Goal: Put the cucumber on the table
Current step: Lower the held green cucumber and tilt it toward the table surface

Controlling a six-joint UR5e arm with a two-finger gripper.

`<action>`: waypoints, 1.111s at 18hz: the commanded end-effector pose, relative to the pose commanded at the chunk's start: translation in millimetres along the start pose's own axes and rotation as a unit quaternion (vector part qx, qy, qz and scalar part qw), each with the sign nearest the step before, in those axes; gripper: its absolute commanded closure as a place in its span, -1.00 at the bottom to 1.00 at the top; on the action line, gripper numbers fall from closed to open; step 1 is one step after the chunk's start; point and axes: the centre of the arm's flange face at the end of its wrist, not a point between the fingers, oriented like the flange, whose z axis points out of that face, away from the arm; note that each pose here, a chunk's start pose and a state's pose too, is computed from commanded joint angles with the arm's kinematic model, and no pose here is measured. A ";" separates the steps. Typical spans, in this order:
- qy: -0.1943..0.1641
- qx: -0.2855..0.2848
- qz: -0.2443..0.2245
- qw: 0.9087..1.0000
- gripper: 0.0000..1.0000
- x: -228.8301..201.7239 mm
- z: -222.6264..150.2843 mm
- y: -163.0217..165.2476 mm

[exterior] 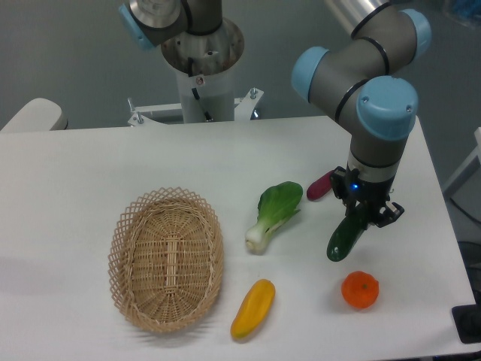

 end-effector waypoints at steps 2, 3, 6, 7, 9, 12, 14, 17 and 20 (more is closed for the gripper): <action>0.001 0.000 -0.001 1.000 0.49 0.4 2.0 2.1; 0.000 0.000 0.000 1.000 0.49 -0.2 0.3 3.1; 0.001 -0.001 0.008 1.000 0.49 -0.7 2.0 5.0; 0.002 -0.001 0.009 1.000 0.49 -1.2 2.8 8.0; 0.005 -0.002 0.023 1.000 0.49 -0.3 6.1 13.2; 0.011 -0.004 0.039 0.999 0.49 -1.6 13.7 29.3; 0.020 -0.006 0.063 0.998 0.49 -0.9 27.8 42.6; 0.034 -0.005 0.099 0.995 0.49 -7.2 48.3 64.5; 0.045 -0.004 0.139 0.989 0.49 -9.7 71.3 92.0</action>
